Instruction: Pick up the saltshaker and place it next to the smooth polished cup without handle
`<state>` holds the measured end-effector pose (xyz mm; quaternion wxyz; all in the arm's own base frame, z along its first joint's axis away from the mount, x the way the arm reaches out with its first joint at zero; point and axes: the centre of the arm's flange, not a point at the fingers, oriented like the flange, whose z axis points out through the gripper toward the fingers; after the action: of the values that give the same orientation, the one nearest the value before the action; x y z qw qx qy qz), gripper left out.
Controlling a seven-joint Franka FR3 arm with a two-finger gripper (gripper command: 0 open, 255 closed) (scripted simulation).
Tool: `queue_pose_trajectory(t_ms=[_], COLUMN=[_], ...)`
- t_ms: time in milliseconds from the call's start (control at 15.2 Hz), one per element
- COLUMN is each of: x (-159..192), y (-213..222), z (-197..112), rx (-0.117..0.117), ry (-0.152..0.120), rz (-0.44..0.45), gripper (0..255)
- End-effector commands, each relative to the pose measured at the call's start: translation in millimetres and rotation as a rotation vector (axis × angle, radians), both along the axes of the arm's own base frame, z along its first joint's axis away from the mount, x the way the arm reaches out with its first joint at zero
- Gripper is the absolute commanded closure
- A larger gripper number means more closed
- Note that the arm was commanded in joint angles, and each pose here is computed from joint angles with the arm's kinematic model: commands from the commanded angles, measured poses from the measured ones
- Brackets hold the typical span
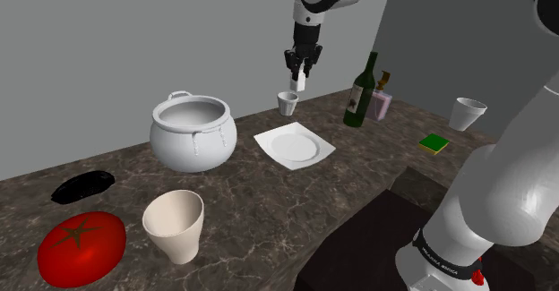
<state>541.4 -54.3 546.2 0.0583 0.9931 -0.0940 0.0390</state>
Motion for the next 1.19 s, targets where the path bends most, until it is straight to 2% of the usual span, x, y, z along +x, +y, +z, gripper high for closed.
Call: queue_pose_trajectory(t_ms=[0, 1122], x=[-12, -110], y=[26, 228], z=[-3, -3], rx=[0.000, 0.000], ry=[0.000, 0.000], rz=[-0.001, -0.001], gripper=[255, 255])
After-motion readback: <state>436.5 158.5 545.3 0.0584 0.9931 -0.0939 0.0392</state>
